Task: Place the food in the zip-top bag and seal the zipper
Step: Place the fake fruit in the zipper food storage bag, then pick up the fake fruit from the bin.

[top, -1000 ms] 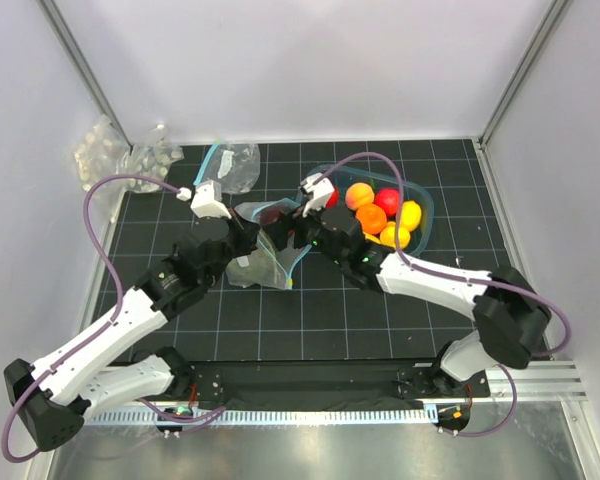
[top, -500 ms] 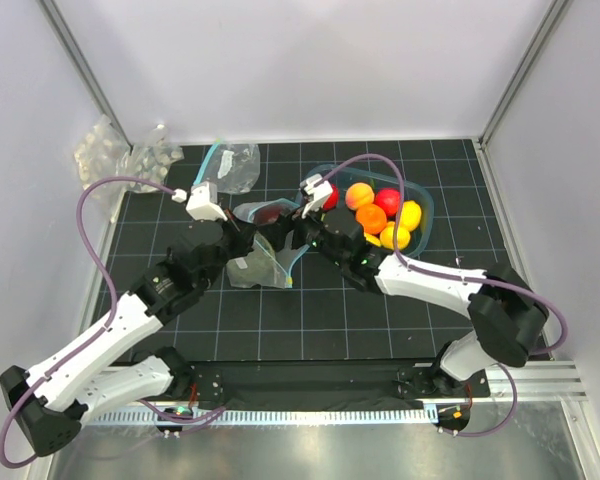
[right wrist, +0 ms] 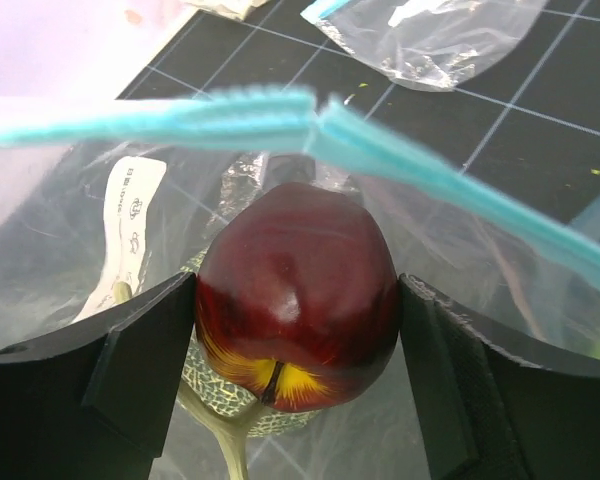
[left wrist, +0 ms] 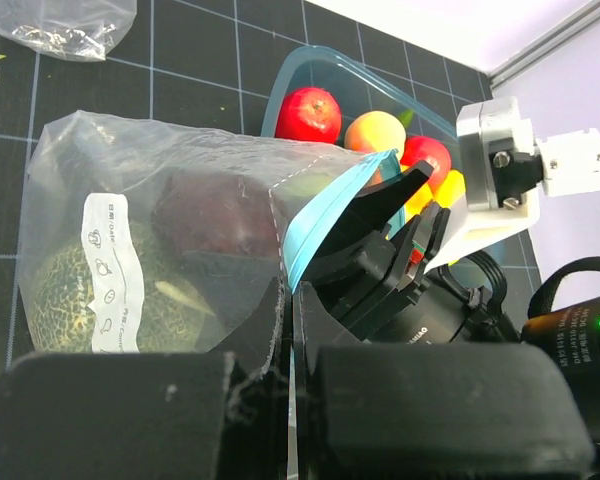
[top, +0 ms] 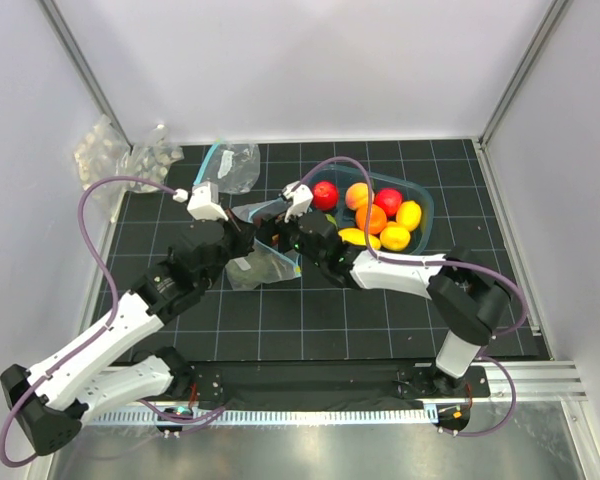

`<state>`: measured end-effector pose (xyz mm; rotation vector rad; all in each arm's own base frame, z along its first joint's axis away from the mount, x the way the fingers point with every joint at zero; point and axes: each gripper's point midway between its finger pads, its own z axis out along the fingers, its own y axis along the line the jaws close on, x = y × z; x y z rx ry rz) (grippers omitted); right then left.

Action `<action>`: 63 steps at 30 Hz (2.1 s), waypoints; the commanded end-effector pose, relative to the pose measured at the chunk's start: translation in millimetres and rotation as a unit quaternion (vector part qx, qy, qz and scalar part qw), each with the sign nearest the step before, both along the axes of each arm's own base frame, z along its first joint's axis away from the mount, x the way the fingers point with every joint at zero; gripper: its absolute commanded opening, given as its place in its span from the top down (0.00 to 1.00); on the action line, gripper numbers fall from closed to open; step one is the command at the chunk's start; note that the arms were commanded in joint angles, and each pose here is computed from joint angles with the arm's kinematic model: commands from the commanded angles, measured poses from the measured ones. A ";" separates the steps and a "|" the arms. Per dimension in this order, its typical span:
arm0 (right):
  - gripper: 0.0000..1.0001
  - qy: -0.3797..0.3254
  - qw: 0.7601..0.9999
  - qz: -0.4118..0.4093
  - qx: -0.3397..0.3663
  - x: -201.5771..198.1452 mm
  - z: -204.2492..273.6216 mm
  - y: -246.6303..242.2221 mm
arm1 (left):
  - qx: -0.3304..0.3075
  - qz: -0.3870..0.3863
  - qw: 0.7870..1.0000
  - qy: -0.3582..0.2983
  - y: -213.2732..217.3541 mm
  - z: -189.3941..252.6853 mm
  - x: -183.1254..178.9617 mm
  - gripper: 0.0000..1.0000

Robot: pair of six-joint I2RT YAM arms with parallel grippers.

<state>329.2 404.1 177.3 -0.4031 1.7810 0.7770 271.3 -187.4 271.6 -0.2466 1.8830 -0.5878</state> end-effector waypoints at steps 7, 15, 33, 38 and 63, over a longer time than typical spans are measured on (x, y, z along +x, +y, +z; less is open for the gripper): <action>0.13 -0.043 0.998 -0.032 0.035 -8.0 78.8 -29.0 | 0.012 0.032 0.999 0.000 4.3 -0.5 18.2 1.00; 0.24 -0.058 0.997 -0.038 -0.012 -22.0 95.6 -59.0 | 0.007 0.039 0.999 0.013 8.4 -7.9 23.9 1.00; 0.35 0.038 0.970 -0.238 0.016 25.3 81.9 -180.0 | -0.007 0.072 0.997 -0.009 25.7 -2.4 20.3 1.00; 0.20 0.119 0.962 -0.242 -0.040 56.5 23.0 -173.7 | -0.012 0.065 0.998 -0.006 22.0 -4.6 20.5 1.00; 0.25 0.277 0.926 -0.209 -0.146 79.0 -89.5 -136.0 | -0.023 0.033 0.999 -0.006 8.8 -2.3 18.8 1.00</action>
